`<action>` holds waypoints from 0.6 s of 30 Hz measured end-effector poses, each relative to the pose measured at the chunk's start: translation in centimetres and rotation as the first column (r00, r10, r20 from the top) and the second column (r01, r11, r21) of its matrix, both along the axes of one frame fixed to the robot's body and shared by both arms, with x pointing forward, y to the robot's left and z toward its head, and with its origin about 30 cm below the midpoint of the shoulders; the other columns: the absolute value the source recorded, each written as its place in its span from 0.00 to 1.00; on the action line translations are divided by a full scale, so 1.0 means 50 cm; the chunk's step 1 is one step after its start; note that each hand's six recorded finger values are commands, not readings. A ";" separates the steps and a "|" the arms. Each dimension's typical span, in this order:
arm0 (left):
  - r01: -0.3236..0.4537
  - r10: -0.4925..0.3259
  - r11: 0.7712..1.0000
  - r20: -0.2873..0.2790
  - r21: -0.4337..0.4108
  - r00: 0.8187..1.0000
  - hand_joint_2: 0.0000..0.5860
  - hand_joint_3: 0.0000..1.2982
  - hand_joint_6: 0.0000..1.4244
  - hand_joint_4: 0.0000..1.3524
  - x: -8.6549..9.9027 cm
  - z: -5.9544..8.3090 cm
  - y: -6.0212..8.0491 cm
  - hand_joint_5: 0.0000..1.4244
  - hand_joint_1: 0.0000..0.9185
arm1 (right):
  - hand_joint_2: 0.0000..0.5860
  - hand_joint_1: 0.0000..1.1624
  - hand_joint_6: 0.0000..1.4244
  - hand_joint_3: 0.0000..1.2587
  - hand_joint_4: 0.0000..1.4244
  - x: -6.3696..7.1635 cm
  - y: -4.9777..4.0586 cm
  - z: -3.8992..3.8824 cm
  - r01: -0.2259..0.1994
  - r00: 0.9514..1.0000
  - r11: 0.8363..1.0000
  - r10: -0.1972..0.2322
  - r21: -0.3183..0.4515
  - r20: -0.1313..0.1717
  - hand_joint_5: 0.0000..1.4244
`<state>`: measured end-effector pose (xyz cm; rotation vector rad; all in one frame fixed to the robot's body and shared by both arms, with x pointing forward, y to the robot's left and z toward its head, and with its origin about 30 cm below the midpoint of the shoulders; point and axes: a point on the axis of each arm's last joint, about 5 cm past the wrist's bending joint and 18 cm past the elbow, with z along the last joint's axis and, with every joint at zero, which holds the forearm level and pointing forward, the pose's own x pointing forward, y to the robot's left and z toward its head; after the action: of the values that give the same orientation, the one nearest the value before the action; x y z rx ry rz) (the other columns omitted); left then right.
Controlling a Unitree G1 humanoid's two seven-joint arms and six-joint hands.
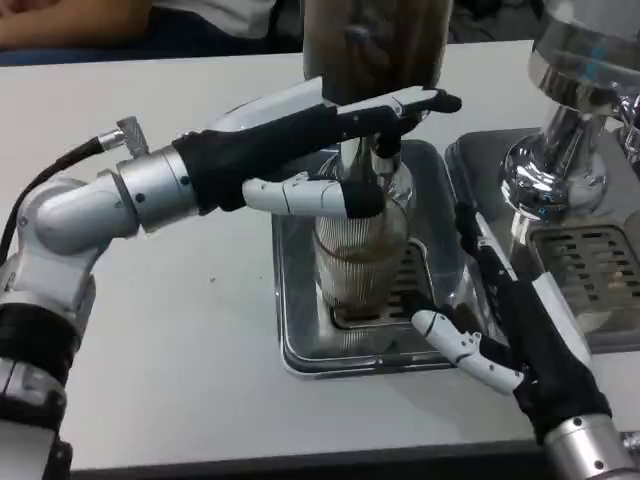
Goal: Grasp the cup under the faucet to collect the drink, then remove the cup.
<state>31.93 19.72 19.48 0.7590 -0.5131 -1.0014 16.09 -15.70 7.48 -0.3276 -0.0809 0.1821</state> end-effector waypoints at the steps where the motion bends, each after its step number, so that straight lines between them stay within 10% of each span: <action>1: 0.000 0.000 1.000 0.001 0.000 1.000 0.03 0.07 0.00 0.00 0.000 0.000 0.000 0.00 0.00 | 0.43 0.46 0.00 0.00 0.00 0.000 0.000 -0.001 -0.004 1.000 1.000 0.004 0.001 -0.003 0.00; 18: -0.003 0.003 1.000 0.002 0.004 1.000 0.04 0.07 0.00 0.00 -0.005 -0.001 0.005 0.00 0.00 | 0.44 0.45 0.00 0.00 0.00 0.017 0.008 -0.008 -0.028 0.999 1.000 0.028 0.004 -0.023 0.00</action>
<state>31.68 19.99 19.44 0.7643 -0.5116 -0.9995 16.95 -15.30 7.06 -0.3210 -0.0632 0.2129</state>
